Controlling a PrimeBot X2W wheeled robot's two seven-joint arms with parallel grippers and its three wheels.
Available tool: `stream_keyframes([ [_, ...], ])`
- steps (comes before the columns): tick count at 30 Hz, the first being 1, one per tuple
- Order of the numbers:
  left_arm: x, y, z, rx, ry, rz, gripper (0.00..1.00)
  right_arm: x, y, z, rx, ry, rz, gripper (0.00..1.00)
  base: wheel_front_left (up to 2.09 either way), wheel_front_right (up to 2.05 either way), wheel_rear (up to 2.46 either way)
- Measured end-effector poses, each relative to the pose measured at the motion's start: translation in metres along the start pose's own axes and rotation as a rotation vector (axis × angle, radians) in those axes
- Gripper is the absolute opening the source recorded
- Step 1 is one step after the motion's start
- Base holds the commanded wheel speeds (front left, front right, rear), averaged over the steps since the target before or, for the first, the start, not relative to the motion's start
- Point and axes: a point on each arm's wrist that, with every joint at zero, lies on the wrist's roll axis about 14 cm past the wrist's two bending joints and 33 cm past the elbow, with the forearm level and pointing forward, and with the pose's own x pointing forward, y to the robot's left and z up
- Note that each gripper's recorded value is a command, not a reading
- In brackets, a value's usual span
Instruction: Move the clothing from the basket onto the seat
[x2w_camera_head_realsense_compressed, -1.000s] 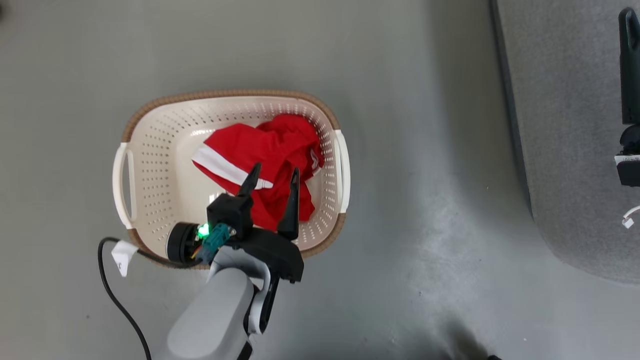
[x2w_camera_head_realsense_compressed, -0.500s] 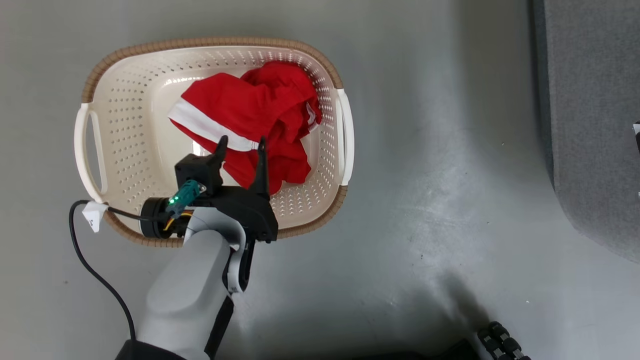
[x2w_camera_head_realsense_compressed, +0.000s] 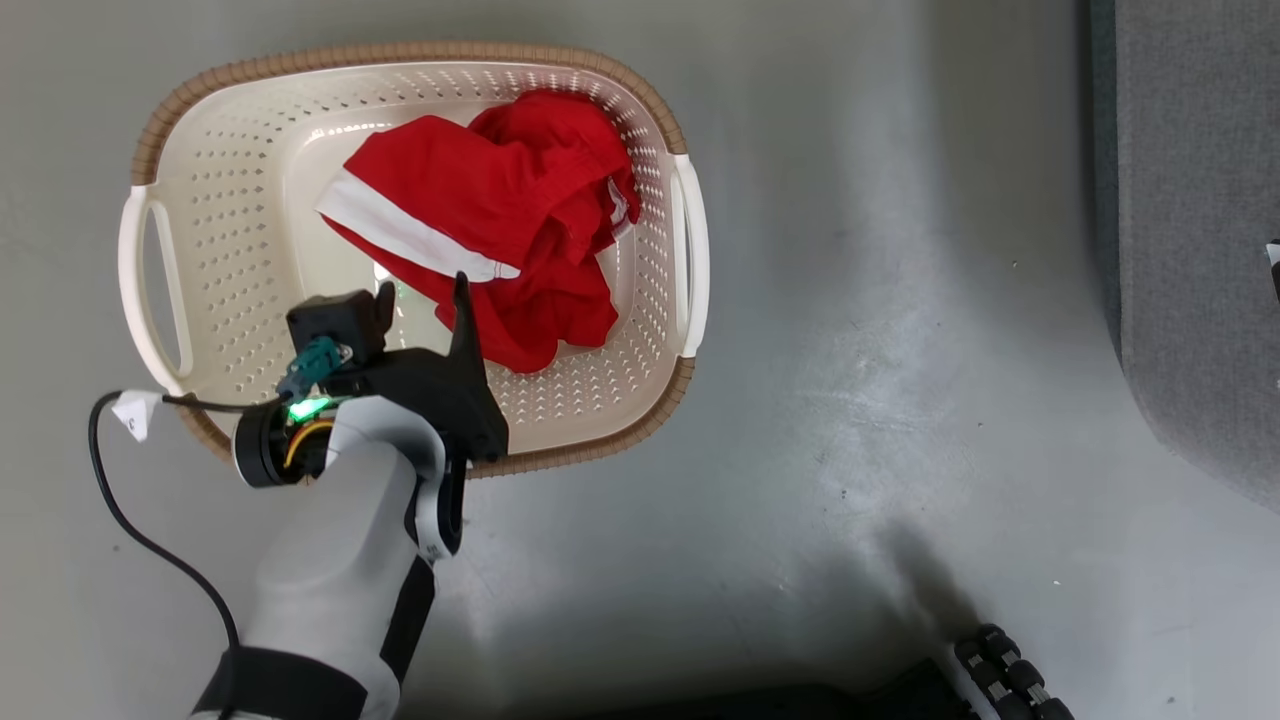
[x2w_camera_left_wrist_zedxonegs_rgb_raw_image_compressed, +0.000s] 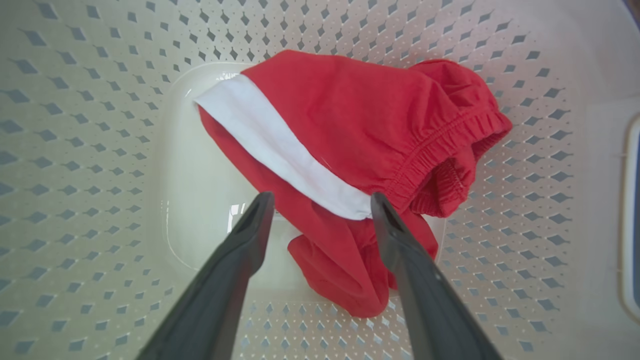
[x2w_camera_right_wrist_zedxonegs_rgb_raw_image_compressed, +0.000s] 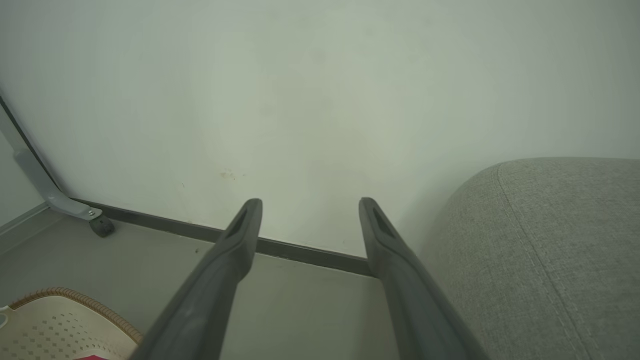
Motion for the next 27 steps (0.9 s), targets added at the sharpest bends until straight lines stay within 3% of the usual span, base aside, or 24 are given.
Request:
stream_keyframes([
  [27,0.043,0.023,-0.016,-0.12,0.083,0.097,1.0,0.01,0.013,-0.031,0.015,0.015,0.068,1.0,0.0,0.0,0.0],
])
